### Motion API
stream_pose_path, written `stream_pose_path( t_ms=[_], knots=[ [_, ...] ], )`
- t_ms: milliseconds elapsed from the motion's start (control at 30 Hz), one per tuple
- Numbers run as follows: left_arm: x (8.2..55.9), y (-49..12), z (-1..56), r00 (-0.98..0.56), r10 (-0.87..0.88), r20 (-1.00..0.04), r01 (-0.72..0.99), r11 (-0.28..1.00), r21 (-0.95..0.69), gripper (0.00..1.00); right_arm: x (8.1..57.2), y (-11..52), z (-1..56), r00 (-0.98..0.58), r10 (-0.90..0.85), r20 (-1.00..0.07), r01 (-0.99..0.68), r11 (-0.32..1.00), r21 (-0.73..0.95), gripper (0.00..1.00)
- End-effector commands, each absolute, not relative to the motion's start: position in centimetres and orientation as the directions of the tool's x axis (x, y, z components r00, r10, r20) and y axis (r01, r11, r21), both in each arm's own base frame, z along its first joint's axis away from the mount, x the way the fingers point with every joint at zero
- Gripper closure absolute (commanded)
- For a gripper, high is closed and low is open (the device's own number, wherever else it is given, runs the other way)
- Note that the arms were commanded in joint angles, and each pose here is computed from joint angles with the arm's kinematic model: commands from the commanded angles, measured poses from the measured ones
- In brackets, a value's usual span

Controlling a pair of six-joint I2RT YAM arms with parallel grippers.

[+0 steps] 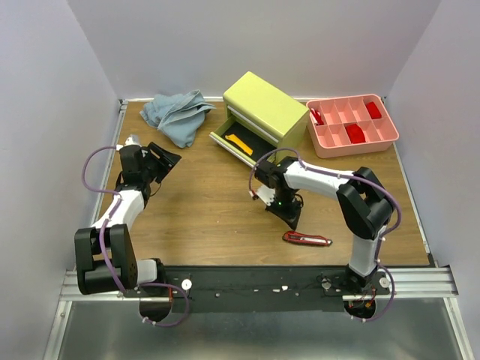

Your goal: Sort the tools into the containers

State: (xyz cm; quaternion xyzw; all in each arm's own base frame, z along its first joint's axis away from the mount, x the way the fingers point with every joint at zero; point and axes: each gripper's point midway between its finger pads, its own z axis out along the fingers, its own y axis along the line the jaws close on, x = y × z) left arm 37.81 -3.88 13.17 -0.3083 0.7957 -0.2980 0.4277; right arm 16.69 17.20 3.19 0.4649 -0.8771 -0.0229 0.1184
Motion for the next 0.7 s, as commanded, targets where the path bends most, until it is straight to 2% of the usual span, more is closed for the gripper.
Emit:
stream_pose_path(
  t_ms=[0, 133, 167, 200, 233, 300, 333, 467, 567, 667],
  knots=[
    [37.8, -3.5, 14.0, -0.411, -0.766, -0.495, -0.237, 0.614, -0.753, 0.30, 22.4, 20.5, 5.8, -0.496, -0.868, -0.019, -0.869, 0.496, 0.007, 0.99],
    [38.0, -3.6, 14.3, -0.408, -0.770, -0.490, -0.235, 0.607, -0.759, 0.30, 23.9, 21.3, 7.3, -0.459, -0.884, -0.086, -0.885, 0.463, -0.037, 0.99],
    [38.2, -3.5, 14.6, -0.405, -0.771, -0.491, -0.232, 0.606, -0.761, 0.30, 23.7, 21.1, 7.7, -0.439, -0.895, -0.085, -0.896, 0.443, -0.035, 0.96],
    [38.2, -3.7, 14.7, -0.410, -0.770, -0.489, -0.227, 0.606, -0.763, 0.30, 22.9, 20.8, 7.9, -0.412, -0.908, -0.079, -0.911, 0.413, -0.005, 0.64],
    [38.1, -3.8, 14.7, -0.415, -0.769, -0.486, -0.225, 0.605, -0.764, 0.30, 21.3, 19.9, 7.1, -0.395, -0.917, -0.047, -0.918, 0.394, 0.041, 0.48],
    [38.2, -3.8, 14.6, -0.416, -0.770, -0.485, -0.225, 0.603, -0.765, 0.30, 19.1, 18.2, 7.2, -0.347, -0.938, -0.014, -0.934, 0.345, 0.088, 0.35],
    [38.1, -3.7, 14.6, -0.412, -0.770, -0.487, -0.226, 0.604, -0.764, 0.30, 17.4, 16.3, 5.9, -0.340, -0.939, 0.054, -0.933, 0.344, 0.109, 0.29],
    [37.9, -3.6, 14.1, -0.409, -0.766, -0.496, -0.232, 0.613, -0.755, 0.30, 16.4, 13.5, 4.4, -0.319, -0.943, 0.097, -0.944, 0.325, 0.056, 0.23],
    [37.5, -3.5, 13.6, -0.412, -0.761, -0.500, -0.238, 0.620, -0.747, 0.30, 16.3, 13.5, 3.9, -0.308, -0.948, 0.081, -0.949, 0.313, 0.049, 0.19],
    [37.4, -3.4, 13.3, -0.413, -0.762, -0.500, -0.245, 0.621, -0.744, 0.30, 16.7, 13.4, 3.3, -0.288, -0.953, 0.095, -0.956, 0.292, 0.023, 0.19]
  ],
)
